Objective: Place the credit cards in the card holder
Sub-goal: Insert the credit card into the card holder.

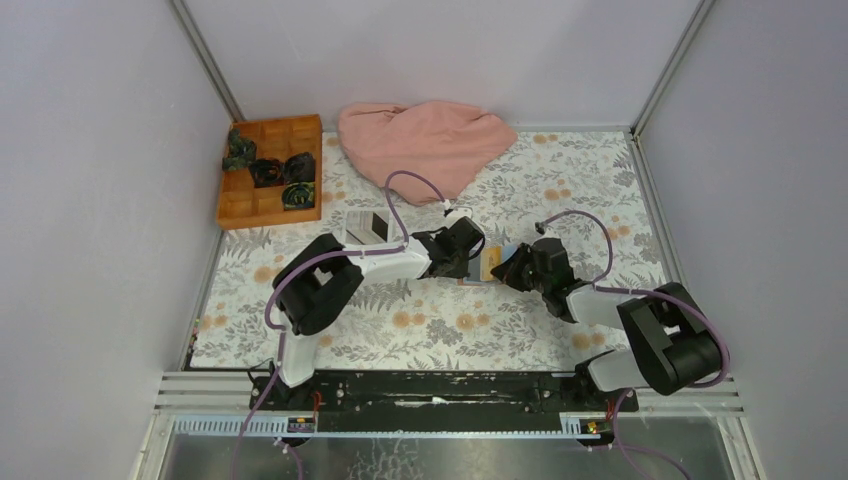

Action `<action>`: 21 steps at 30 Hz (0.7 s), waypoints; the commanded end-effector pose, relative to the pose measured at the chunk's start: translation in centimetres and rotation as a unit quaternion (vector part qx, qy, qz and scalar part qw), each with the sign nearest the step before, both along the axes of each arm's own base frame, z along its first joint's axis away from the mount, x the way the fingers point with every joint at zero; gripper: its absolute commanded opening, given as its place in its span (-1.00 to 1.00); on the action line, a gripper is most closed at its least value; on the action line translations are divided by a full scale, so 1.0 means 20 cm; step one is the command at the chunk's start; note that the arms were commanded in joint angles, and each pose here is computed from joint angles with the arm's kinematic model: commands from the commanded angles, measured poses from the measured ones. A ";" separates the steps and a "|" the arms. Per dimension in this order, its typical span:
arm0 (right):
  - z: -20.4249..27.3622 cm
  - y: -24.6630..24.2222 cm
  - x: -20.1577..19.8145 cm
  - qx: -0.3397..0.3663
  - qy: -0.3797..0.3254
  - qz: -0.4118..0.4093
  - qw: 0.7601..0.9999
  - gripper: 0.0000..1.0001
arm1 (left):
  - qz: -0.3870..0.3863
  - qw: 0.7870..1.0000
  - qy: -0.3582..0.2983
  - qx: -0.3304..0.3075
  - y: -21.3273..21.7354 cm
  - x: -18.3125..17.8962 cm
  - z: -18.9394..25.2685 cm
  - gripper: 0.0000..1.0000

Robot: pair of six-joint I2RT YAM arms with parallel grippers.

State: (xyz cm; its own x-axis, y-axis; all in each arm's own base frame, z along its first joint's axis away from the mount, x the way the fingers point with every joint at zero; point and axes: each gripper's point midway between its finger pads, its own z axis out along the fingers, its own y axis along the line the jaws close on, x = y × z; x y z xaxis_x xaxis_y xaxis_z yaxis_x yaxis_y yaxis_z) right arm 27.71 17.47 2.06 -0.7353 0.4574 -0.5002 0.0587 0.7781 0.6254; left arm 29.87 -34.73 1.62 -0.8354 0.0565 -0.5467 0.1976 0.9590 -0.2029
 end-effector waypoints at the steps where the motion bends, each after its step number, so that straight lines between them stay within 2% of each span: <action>1: -0.27 -0.07 -0.26 -0.041 0.112 0.020 0.993 -1.00 | -0.006 1.000 -0.002 0.016 -0.01 0.00 -0.02 -0.76; 21: -0.33 -0.04 -0.33 -0.035 0.132 0.037 0.990 -1.00 | -0.009 1.000 -0.002 0.025 -0.02 0.00 -0.04 -0.77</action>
